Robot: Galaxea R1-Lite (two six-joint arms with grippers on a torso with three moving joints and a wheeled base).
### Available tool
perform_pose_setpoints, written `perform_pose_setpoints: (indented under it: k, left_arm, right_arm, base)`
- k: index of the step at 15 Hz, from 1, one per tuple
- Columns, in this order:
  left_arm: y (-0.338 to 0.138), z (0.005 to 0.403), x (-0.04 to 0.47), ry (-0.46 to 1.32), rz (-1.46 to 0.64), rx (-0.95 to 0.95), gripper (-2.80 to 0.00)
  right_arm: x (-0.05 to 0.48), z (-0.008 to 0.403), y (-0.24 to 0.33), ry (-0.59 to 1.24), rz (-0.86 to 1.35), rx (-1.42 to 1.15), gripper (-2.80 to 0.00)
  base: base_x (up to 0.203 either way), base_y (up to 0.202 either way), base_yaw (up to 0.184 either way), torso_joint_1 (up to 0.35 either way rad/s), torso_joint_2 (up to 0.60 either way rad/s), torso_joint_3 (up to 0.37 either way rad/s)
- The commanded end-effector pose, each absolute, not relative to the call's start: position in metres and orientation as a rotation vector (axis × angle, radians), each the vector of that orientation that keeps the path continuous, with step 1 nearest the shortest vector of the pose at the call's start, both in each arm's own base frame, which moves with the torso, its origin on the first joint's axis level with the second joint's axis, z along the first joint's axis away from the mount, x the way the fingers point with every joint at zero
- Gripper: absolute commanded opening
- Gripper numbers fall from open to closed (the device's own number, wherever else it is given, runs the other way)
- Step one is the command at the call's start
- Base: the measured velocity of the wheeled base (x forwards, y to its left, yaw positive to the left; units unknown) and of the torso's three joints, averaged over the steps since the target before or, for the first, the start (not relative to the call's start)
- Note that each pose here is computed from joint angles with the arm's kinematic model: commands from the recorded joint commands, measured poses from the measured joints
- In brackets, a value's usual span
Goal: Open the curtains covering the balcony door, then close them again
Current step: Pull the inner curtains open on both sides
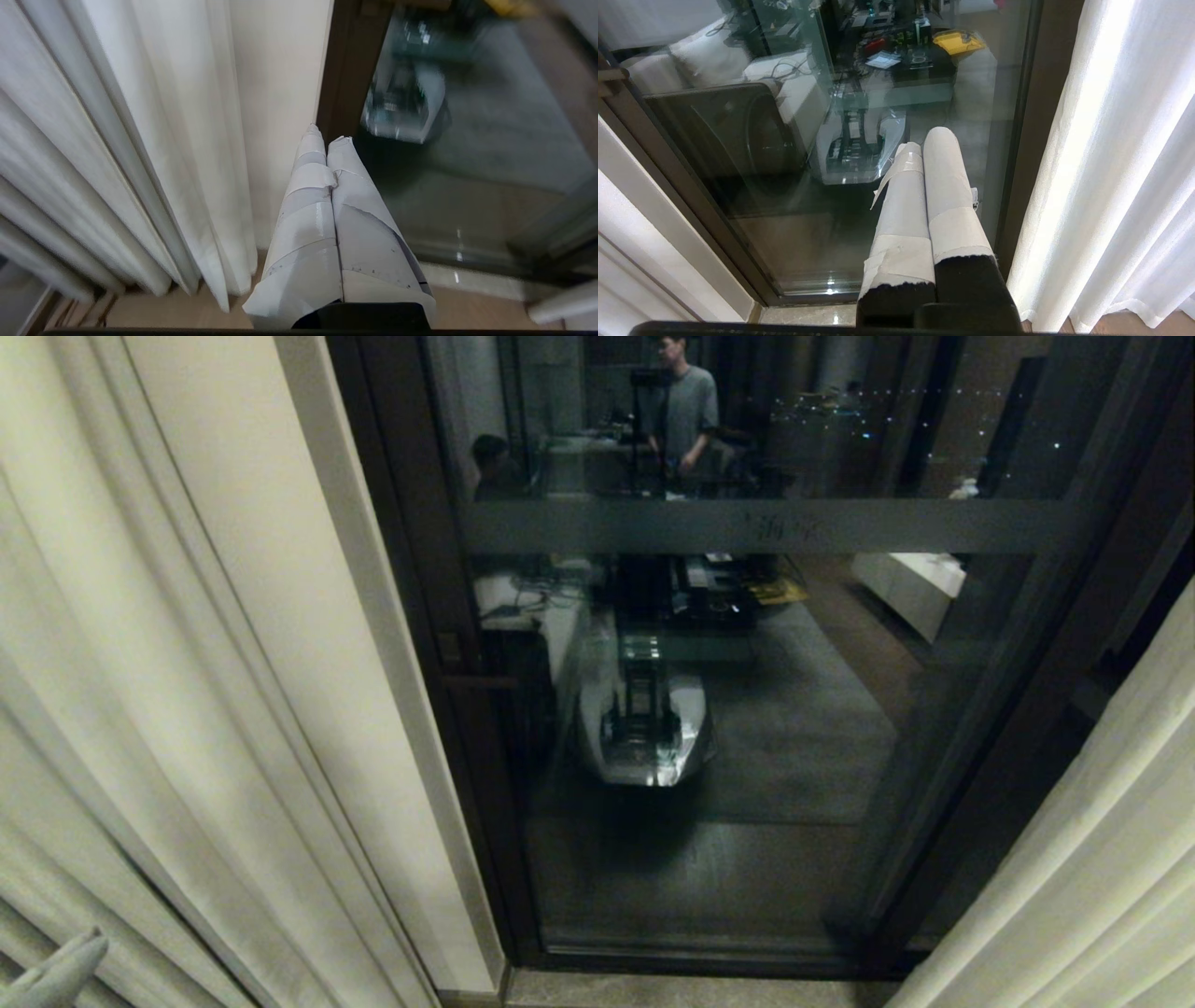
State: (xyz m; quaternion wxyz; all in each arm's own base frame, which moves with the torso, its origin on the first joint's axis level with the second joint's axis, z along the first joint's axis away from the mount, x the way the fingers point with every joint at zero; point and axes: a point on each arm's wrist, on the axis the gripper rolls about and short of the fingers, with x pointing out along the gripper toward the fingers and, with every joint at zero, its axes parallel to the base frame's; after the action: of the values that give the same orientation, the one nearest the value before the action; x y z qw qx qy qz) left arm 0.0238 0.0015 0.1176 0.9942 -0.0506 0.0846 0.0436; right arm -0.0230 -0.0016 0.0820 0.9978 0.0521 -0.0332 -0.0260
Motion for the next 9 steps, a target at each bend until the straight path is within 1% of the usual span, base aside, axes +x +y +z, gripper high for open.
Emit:
perform_pose_setpoints:
  k: [1,2,5,6,9]
  left_arm:
    - [0.005,0.104,0.003,0.059,0.076,-0.104,-2.8]
    - [0.004,0.098,0.003,0.091,0.065,-0.059,-2.8]
    - [0.0,0.09,0.002,0.175,-0.069,0.0,-2.8]
    - [-0.001,0.088,0.001,0.194,-0.081,0.019,-2.8]
    - [-0.001,0.082,-0.006,0.168,-0.009,0.044,-2.8]
  right_arm:
    - [-0.023,0.082,-0.002,-0.067,-0.052,0.105,-2.8]
    - [-0.023,0.082,-0.002,-0.067,-0.052,0.105,-2.8]
    - [-0.023,0.082,-0.002,-0.067,-0.053,0.105,-2.8]
    - [-0.023,0.082,-0.002,-0.067,-0.053,0.105,-2.8]
    - [-0.023,0.082,-0.002,-0.067,-0.052,0.105,-2.8]
  base:
    - [0.0,0.0,0.0,0.0,0.0,0.0]
    - [0.0,0.0,0.0,0.0,0.0,0.0]
    - [0.0,0.0,0.0,0.0,0.0,0.0]
    - [0.0,0.0,0.0,0.0,0.0,0.0]
    - [0.0,0.0,0.0,0.0,0.0,0.0]
